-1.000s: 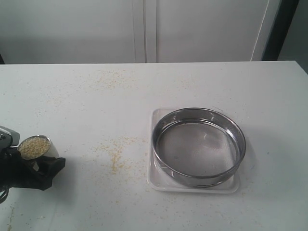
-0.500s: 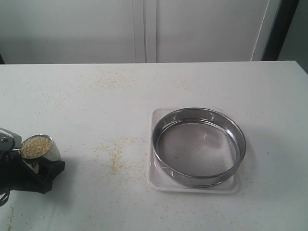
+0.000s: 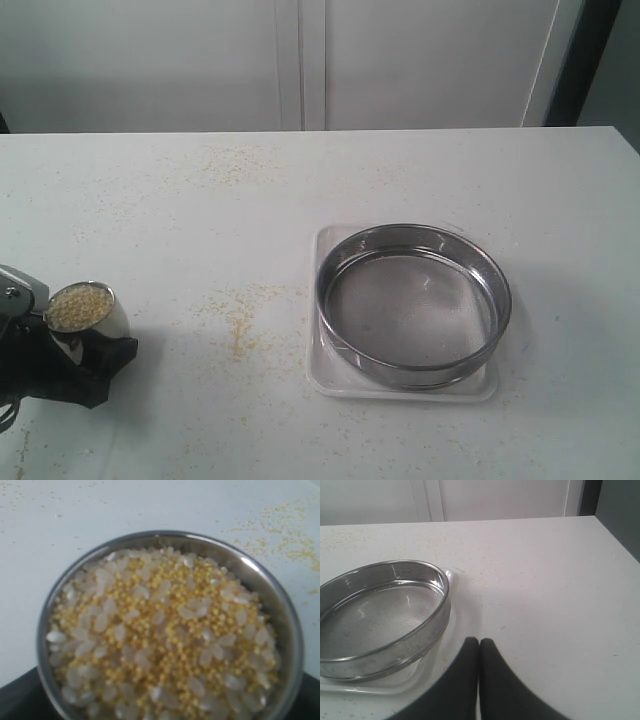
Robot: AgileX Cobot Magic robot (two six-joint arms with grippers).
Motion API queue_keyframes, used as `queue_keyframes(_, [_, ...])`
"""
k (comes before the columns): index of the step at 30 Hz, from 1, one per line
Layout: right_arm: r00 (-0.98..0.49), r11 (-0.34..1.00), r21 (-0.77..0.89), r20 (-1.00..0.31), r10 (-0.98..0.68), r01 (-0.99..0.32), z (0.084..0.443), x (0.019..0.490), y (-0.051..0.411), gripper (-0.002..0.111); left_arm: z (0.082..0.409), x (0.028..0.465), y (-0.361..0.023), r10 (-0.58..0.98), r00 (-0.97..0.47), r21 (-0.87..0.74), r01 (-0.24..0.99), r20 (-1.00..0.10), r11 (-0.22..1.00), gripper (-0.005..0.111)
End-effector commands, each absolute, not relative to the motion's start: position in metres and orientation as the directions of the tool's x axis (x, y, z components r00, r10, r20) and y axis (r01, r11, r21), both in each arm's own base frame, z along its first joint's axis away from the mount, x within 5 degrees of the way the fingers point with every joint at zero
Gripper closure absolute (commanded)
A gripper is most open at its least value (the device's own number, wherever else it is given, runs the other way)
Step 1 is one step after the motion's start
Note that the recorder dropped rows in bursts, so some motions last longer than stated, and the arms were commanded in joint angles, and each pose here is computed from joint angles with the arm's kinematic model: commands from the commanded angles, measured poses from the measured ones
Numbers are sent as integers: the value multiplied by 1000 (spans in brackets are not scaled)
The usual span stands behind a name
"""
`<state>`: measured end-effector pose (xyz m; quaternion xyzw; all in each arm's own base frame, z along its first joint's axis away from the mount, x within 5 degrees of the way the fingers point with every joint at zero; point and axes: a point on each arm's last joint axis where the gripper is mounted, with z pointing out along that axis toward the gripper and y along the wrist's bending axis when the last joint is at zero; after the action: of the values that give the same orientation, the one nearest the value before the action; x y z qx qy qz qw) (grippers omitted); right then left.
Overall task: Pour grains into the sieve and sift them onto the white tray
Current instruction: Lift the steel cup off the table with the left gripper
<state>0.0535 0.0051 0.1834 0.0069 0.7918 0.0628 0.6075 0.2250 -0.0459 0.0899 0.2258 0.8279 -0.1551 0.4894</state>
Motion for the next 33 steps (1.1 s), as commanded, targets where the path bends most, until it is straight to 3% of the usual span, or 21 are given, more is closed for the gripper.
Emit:
queue_keyframes(1, [-258,993,99,-963,77,-71,182,53,5,108,95,223,-46,216,-400,-33,531,-890,846,107])
queue_keyframes(15, [-258,993,99,-963,77,-71,182,53,5,108,114,224,-47,191,-340,-22,534,-921,845,107])
queue_keyframes(33, [-258,993,99,-963,77,-71,182,53,5,108,154,247,-50,53,-317,-125,513,-947,849,107])
